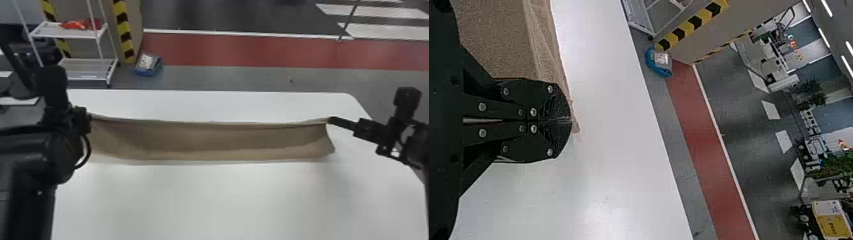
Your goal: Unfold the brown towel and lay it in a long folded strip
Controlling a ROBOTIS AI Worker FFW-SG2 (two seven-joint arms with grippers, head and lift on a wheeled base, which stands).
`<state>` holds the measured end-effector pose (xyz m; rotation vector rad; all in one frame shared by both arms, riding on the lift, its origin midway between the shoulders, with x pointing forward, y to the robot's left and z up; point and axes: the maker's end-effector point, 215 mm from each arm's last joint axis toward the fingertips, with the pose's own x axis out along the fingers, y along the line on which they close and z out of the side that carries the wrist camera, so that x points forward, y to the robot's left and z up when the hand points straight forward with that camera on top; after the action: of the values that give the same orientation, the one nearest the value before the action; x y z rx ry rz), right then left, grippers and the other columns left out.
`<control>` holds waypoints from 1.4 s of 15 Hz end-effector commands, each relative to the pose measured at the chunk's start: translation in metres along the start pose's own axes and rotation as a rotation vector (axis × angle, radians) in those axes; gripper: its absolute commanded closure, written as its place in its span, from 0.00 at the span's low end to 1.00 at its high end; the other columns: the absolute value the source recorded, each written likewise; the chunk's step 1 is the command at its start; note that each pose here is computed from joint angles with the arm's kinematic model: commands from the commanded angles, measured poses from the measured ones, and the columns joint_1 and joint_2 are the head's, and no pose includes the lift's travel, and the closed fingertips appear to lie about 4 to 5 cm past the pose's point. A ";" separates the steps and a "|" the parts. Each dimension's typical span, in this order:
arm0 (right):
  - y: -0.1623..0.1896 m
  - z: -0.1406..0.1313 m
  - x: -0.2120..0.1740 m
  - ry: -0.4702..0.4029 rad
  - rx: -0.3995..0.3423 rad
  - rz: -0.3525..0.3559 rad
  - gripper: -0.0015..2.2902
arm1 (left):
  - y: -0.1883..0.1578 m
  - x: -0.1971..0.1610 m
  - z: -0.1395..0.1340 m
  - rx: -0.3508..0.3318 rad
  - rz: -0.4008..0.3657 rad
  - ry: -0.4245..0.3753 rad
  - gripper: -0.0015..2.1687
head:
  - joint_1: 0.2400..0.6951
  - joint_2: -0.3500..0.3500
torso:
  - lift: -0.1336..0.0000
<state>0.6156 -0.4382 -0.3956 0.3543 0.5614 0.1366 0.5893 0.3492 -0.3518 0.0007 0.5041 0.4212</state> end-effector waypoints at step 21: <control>-0.009 0.020 0.043 -0.121 -0.138 -0.089 0.03 | -0.003 0.054 -0.009 0.043 0.057 -0.112 0.02 | 0.99 0.41 | 0.11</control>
<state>0.6676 -0.4379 -0.4021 0.2065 0.4572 0.0692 0.6329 0.3622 -0.3859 0.0851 0.4434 0.4569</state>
